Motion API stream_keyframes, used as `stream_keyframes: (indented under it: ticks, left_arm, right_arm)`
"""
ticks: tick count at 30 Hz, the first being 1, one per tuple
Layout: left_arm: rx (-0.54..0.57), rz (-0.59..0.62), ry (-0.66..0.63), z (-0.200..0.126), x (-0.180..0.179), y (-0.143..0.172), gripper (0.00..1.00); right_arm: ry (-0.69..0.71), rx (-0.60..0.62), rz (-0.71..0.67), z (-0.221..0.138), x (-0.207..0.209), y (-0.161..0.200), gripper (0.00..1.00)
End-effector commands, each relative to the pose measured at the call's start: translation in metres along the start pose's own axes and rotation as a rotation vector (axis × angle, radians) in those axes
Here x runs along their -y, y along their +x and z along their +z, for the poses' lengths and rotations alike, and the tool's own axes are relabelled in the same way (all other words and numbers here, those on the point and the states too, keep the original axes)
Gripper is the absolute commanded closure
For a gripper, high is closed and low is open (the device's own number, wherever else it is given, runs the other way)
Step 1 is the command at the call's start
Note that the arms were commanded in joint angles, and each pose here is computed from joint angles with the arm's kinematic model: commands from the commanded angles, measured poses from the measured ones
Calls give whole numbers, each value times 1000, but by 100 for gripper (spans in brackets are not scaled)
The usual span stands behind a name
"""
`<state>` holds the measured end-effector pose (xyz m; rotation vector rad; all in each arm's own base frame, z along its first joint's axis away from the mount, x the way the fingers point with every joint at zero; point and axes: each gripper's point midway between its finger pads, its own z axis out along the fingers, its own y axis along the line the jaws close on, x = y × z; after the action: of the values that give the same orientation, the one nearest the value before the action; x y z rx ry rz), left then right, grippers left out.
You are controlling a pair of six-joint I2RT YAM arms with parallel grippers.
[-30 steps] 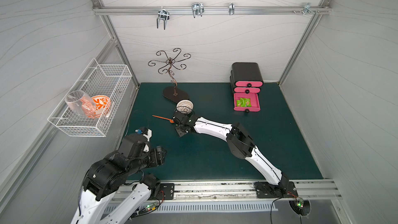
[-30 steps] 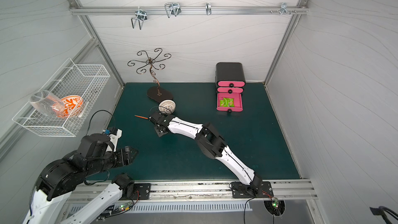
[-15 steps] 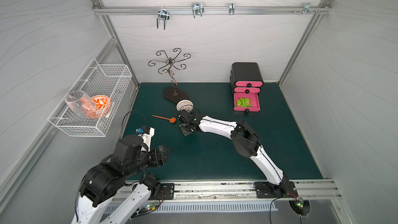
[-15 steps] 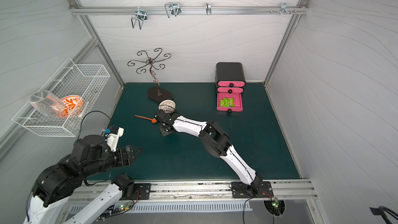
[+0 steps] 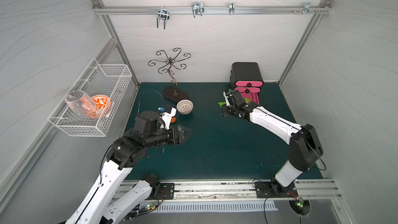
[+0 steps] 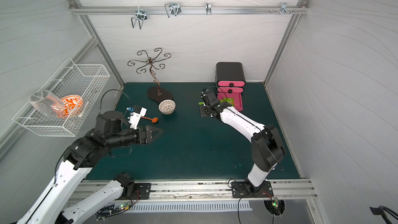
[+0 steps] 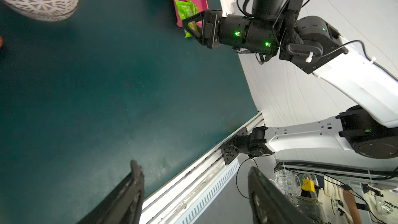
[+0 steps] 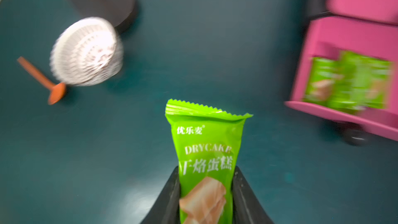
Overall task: Place the cookies into the drawer by color
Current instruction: Place the cookie in the drawer.
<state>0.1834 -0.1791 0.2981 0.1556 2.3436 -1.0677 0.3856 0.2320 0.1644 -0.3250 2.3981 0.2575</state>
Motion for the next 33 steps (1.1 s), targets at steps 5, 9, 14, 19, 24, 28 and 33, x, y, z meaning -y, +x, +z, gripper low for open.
stream_keyframes:
  ticks: [5, 9, 14, 19, 24, 28, 33]
  left_arm:
    - [11, 100, 156, 25, 34, -37, 23]
    - [-25, 106, 155, 36, 33, -39, 23]
    - [-44, 108, 142, 40, 30, -39, 23]
    - [-58, 97, 123, 43, 25, -36, 23]
    - [-69, 86, 95, 43, 20, -34, 23]
    - [-66, 75, 78, 42, 17, -32, 23]
    - [-62, 72, 72, 43, 15, -32, 23]
  right_arm:
    - [158, 36, 68, 0, 109, -12, 67]
    - [237, 27, 109, 15, 159, -15, 66]
    - [290, -16, 98, 45, 193, -11, 66]
    - [325, -43, 66, 74, 209, -11, 66]
    - [334, -39, 82, 93, 219, -14, 65]
    - [331, -36, 83, 101, 221, -17, 65]
    - [370, -69, 82, 109, 232, -13, 65]
